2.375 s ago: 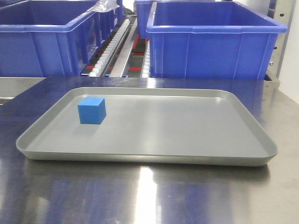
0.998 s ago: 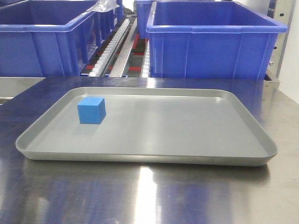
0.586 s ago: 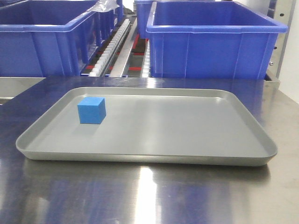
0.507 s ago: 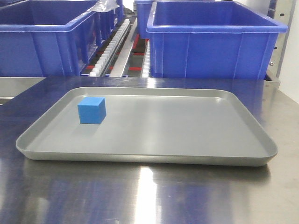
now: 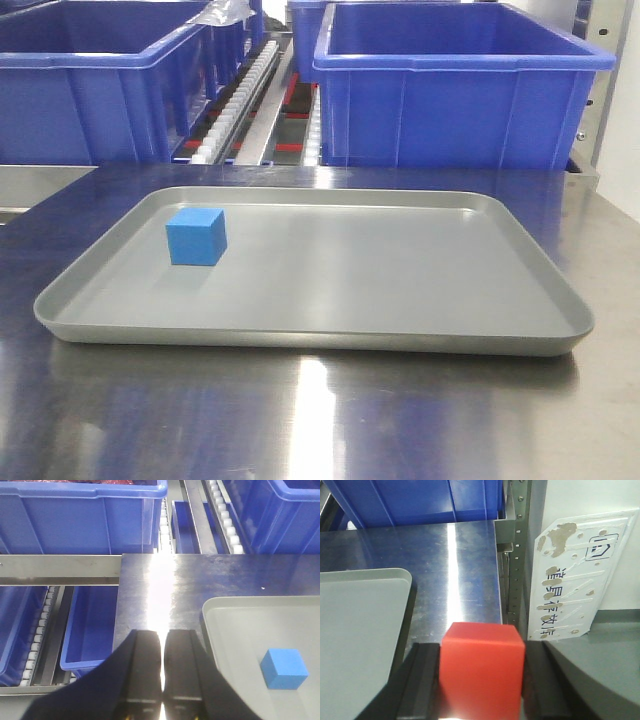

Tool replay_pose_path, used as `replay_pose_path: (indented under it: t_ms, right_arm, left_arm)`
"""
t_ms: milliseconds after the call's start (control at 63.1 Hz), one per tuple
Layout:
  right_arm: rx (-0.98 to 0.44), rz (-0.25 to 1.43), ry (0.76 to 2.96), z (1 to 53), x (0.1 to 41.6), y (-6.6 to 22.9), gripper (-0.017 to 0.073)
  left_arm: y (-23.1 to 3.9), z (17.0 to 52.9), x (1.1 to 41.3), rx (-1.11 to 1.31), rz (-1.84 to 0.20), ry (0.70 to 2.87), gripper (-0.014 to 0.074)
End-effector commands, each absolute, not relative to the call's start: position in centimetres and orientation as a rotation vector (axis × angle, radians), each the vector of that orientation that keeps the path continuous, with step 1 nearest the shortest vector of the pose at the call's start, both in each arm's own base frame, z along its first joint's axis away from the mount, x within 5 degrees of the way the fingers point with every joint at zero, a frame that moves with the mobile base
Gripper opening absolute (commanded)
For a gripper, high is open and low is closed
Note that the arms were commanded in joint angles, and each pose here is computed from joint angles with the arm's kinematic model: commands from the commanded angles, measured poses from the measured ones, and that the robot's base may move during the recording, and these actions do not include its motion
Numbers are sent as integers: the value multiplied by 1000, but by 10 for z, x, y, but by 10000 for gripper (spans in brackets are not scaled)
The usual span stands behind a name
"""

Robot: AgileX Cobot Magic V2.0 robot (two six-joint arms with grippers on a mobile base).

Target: Sort and place red and blue blocks on shelf

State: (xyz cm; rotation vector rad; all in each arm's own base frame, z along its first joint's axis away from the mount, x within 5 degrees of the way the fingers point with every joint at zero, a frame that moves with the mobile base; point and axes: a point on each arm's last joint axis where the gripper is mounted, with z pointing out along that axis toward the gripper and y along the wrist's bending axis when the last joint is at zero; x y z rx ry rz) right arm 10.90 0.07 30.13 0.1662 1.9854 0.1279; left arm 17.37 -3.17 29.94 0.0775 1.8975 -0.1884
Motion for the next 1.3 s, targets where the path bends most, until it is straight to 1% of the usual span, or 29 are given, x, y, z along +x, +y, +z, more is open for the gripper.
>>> replay_pose_path:
  t_ms: [0, 364, 412, 554, 602, 713, 792, 950, 1188, 1283]
  right_arm:
    - [160, 116, 1884, 316, 111, -1, 49]
    - [160, 116, 1884, 316, 111, -1, 49]
    - [160, 116, 1884, 316, 111, -1, 49]
    - [160, 116, 1884, 316, 111, -1, 49]
    - [160, 116, 1884, 316, 111, -1, 49]
    - [160, 116, 1884, 316, 111, -1, 49]
    - [160, 116, 1884, 316, 111, -1, 49]
    - [160, 116, 1884, 316, 111, -1, 49]
    - [160, 116, 1884, 316, 111, -1, 49]
    - [160, 116, 1884, 316, 111, -1, 49]
  left_arm:
    - [-34, 320, 177, 72, -215, 1776, 124]
    - [-34, 316, 179, 53, -229, 1807, 136]
    - [-35, 314, 180, 45, -235, 1828, 165]
    - [-37, 309, 188, 10, -262, 1891, 300]
    - [-37, 307, 190, 8, -262, 1900, 323]
    - [-38, 302, 194, 8, -259, 1926, 340]
    - [-39, 298, 196, -49, -305, 1954, 340]
    - [-43, 297, 204, -71, -334, 2090, 342]
    - [-48, 308, 221, -58, -335, 2160, 442]
    - [-50, 310, 228, -54, -335, 2192, 467]
